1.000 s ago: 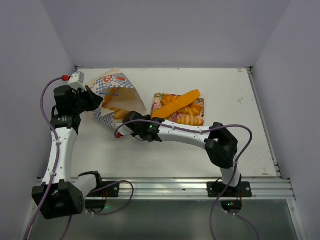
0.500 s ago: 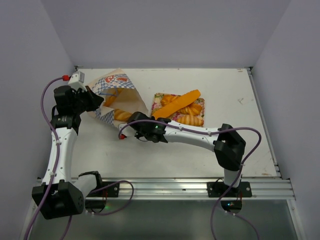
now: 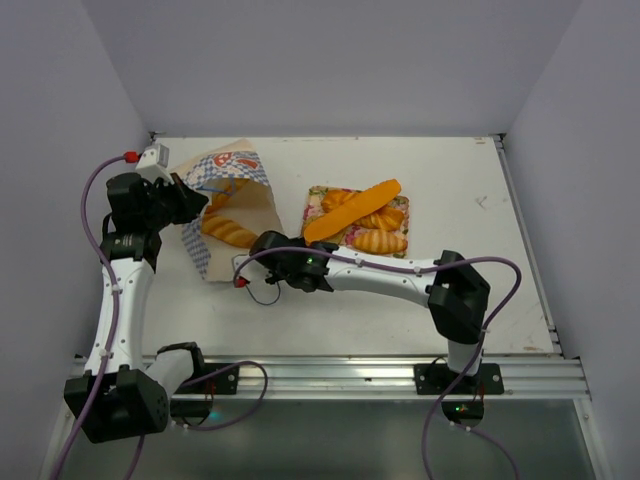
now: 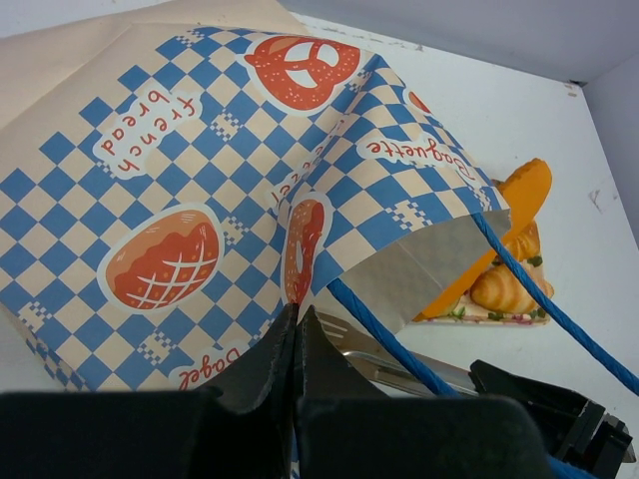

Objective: Take the fake bread out of the paper bag

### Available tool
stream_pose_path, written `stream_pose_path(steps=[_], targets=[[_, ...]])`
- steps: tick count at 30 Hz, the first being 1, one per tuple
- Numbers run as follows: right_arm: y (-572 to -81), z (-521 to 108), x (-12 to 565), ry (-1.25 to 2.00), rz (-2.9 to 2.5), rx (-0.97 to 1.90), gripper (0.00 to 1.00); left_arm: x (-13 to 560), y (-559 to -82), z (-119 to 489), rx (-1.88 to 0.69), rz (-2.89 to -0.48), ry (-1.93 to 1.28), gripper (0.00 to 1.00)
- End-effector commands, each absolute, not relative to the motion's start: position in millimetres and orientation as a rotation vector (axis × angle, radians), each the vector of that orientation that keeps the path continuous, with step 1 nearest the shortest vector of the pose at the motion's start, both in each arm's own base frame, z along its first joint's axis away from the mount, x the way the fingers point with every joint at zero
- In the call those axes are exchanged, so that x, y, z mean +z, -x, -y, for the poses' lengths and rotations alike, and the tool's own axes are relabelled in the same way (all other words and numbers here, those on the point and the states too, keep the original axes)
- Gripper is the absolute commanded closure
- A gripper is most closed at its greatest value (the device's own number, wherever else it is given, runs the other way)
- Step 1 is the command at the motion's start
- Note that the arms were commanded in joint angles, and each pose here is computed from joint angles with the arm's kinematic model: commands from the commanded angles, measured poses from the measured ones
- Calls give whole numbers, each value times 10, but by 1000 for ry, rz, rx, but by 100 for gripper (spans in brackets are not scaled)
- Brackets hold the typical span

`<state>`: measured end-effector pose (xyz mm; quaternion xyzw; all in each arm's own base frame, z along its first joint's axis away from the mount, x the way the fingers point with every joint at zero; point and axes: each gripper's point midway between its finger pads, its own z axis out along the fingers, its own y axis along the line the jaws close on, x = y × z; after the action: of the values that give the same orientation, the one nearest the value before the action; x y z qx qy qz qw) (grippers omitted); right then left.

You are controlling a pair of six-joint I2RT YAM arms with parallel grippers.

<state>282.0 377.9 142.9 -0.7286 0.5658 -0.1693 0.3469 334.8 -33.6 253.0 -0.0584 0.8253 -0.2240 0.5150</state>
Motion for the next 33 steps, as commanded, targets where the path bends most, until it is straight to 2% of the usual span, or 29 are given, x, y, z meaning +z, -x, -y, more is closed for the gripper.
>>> stream_pose_path(steps=[1, 22, 33], targets=[[-2841, -3867, 1738, 1812, -1445, -426, 59, 2567, -3319, 351, -554, -1967, 135, 100], [-2721, -4162, 1600, 1820, -1431, -414, 57, 2650, -3297, 383, -576, -1950, 136, 100], [-2830, -4203, 1567, 1773, -1422, -488, 56, 2682, -3293, 387, -582, -1943, 137, 100]])
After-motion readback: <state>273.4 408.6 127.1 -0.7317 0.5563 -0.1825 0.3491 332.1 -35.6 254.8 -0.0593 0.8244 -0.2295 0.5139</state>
